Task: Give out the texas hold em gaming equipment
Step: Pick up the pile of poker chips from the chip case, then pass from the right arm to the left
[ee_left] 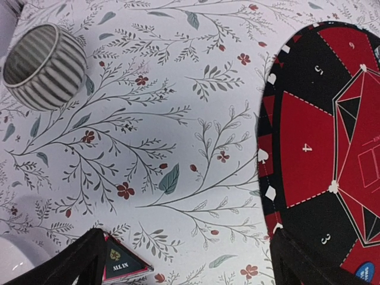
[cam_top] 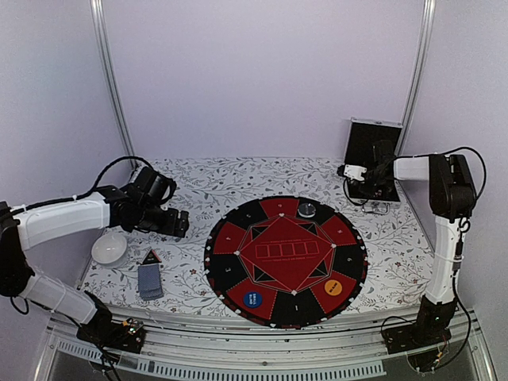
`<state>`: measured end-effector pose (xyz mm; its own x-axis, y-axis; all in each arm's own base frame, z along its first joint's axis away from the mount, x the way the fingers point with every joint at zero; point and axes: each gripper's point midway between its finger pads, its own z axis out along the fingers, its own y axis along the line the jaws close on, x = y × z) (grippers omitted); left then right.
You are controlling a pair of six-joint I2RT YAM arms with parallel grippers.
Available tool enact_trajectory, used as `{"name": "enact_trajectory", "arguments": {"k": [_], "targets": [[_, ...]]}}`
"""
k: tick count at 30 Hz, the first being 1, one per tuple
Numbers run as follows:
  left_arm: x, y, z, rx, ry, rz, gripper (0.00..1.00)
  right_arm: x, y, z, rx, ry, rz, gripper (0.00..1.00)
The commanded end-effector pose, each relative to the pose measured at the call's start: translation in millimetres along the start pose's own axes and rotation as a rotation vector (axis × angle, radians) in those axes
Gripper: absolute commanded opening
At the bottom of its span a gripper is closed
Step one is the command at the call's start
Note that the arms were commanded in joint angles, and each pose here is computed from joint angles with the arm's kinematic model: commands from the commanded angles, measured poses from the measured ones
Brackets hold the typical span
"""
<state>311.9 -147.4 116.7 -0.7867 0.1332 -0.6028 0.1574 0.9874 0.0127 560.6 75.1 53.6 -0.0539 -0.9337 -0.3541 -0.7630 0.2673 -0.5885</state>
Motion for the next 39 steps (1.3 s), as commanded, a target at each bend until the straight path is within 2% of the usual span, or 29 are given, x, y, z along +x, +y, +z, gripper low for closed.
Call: {"name": "enact_trajectory", "arguments": {"k": [1,6,11,14,15,19,22,27,33,39], "targets": [[-5,-1,-8,0.027,-0.046,-0.011,0.98,-28,-35,-43,0.070,-0.098,0.099,0.02],[-18,-8,-24,0.086,-0.134,-0.008,0.97,-47,-65,-73,0.135,-0.165,0.213,0.02],[-49,-36,-63,0.224,-0.360,0.072,0.94,-102,-92,-140,0.137,-0.409,0.436,0.02],[-66,-61,-97,0.309,-0.546,0.182,0.91,-136,-91,-176,0.056,-0.554,0.639,0.02],[-71,-71,-110,0.338,-0.613,0.231,0.90,-148,-85,-185,0.000,-0.593,0.733,0.02],[-76,-110,-146,0.392,-0.823,0.455,0.88,-199,-42,-209,-0.310,-0.711,0.920,0.02],[-75,-139,-152,0.399,-0.903,0.631,0.91,-234,1,-217,-0.533,-0.694,1.016,0.02],[-66,-187,-130,0.406,-0.879,0.862,0.96,-288,84,-230,-0.818,-0.599,0.987,0.02],[-65,-217,-119,0.476,-0.916,0.869,0.98,-323,162,-239,-1.012,-0.491,0.978,0.02],[-63,-235,-100,0.521,-0.861,0.846,0.97,-345,215,-244,-1.189,-0.432,0.945,0.02]]}}
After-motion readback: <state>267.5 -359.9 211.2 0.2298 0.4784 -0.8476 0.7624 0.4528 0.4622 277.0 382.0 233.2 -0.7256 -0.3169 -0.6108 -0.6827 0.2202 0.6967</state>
